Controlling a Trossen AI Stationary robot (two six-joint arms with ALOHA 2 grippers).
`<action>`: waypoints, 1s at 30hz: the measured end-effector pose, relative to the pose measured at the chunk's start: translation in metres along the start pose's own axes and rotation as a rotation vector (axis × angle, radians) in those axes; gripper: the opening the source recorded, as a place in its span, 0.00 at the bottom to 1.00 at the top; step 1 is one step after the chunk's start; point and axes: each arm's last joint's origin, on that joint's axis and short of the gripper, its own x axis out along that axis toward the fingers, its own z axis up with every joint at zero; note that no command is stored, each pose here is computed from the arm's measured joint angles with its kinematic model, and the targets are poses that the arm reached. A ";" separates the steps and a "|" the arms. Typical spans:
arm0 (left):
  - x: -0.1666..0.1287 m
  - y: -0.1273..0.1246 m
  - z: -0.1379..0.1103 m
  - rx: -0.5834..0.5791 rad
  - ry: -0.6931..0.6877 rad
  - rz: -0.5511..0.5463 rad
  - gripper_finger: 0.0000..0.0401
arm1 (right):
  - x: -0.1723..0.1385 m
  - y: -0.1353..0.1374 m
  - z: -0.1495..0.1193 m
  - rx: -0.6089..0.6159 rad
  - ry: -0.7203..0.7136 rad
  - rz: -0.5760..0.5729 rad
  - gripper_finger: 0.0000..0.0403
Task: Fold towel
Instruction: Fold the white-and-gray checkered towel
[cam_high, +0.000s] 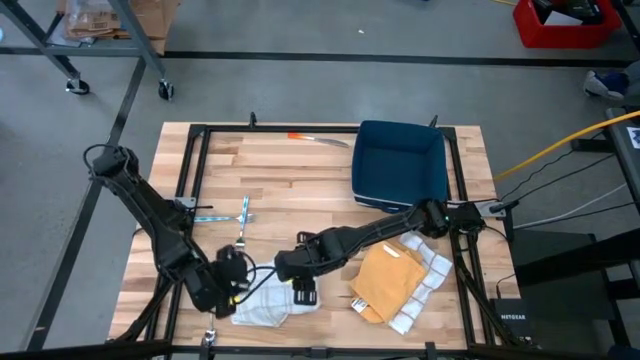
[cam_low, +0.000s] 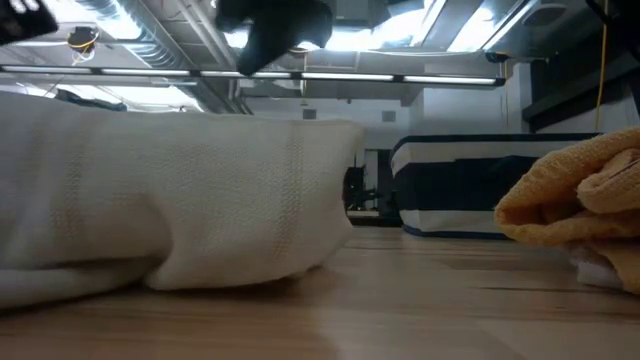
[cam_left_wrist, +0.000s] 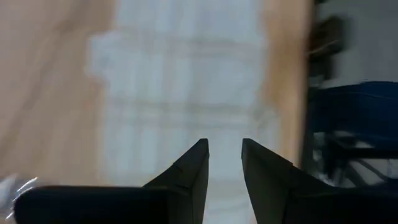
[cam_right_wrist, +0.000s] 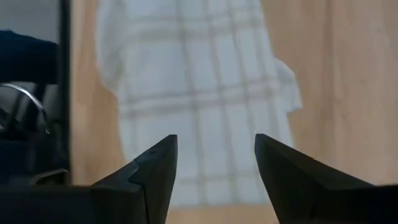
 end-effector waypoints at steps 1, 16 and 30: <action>0.002 -0.005 0.001 0.019 -0.020 -0.037 0.22 | 0.000 0.003 0.001 -0.003 -0.014 0.011 0.54; 0.067 -0.022 -0.031 0.245 0.059 0.045 0.22 | 0.045 0.018 -0.015 -0.056 -0.083 0.031 0.54; 0.101 -0.024 -0.064 0.295 0.164 0.124 0.22 | 0.103 -0.005 -0.071 -0.041 0.111 -0.045 0.54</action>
